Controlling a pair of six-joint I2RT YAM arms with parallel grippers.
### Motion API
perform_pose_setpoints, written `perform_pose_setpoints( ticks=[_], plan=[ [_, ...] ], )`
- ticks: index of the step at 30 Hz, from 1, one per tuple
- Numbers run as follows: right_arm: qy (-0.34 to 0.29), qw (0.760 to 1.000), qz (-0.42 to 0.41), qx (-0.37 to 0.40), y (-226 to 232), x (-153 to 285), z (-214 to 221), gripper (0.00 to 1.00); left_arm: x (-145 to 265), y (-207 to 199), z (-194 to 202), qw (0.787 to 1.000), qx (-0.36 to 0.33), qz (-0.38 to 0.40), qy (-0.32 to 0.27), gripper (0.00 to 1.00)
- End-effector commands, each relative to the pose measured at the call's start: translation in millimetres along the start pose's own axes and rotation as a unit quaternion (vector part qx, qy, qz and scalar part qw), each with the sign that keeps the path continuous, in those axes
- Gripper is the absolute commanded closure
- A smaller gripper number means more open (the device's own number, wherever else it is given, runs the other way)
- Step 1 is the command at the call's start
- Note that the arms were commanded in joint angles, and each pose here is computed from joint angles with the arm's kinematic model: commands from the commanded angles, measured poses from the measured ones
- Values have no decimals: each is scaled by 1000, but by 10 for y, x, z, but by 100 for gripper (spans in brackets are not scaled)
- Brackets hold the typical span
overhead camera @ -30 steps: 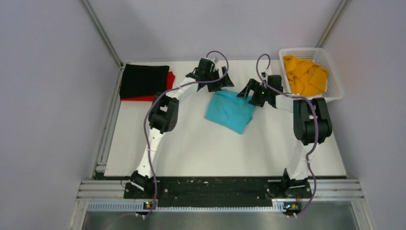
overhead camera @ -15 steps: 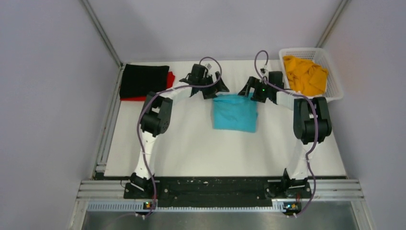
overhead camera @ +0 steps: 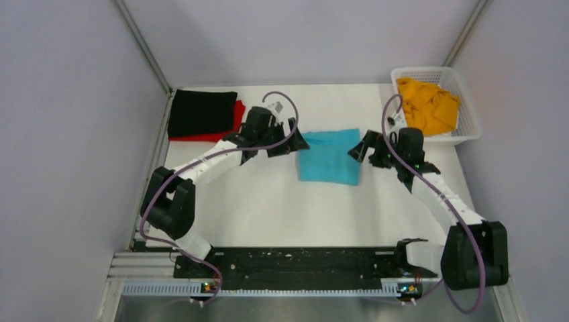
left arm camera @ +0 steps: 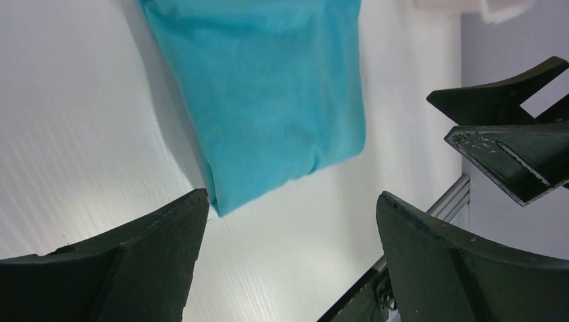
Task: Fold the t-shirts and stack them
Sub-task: Fold the long partially folded tshirt into a neat square
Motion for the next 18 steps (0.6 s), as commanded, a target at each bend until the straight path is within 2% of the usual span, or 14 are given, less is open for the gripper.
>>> perform_pose_setpoints(
  ticks=[1, 5, 8, 12, 14, 18],
  plan=[
    [46, 996, -41, -71, 115, 256, 666, 2, -112, 283, 595, 998, -3, -31, 49, 1],
    [59, 994, -45, -85, 123, 346, 923, 4, -229, 419, 855, 996, 9, -37, 78, 7],
    [63, 993, -44, -88, 87, 306, 1038, 12, -363, 477, 942, 995, 15, -32, 97, 17],
    [71, 994, -3, -78, -73, 186, 1096, 26, -561, 578, 928, 992, 13, -55, 109, 32],
    [74, 994, 9, -76, -130, 116, 1105, 29, -628, 629, 923, 992, 9, -65, 112, 39],
    [81, 993, 30, -76, -229, 14, 1150, 33, -701, 767, 870, 991, 4, -103, 88, 45]
  ],
)
Point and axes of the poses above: each gripper's point midway between its finger pads, its own x axis back along the fingers, its own y axis along the line the jaws close on, z = x × y, the point moved 5 cm from there along x, back along the fingers, and after that the axes turned 12 degrees about x, right-handed, at the moved point
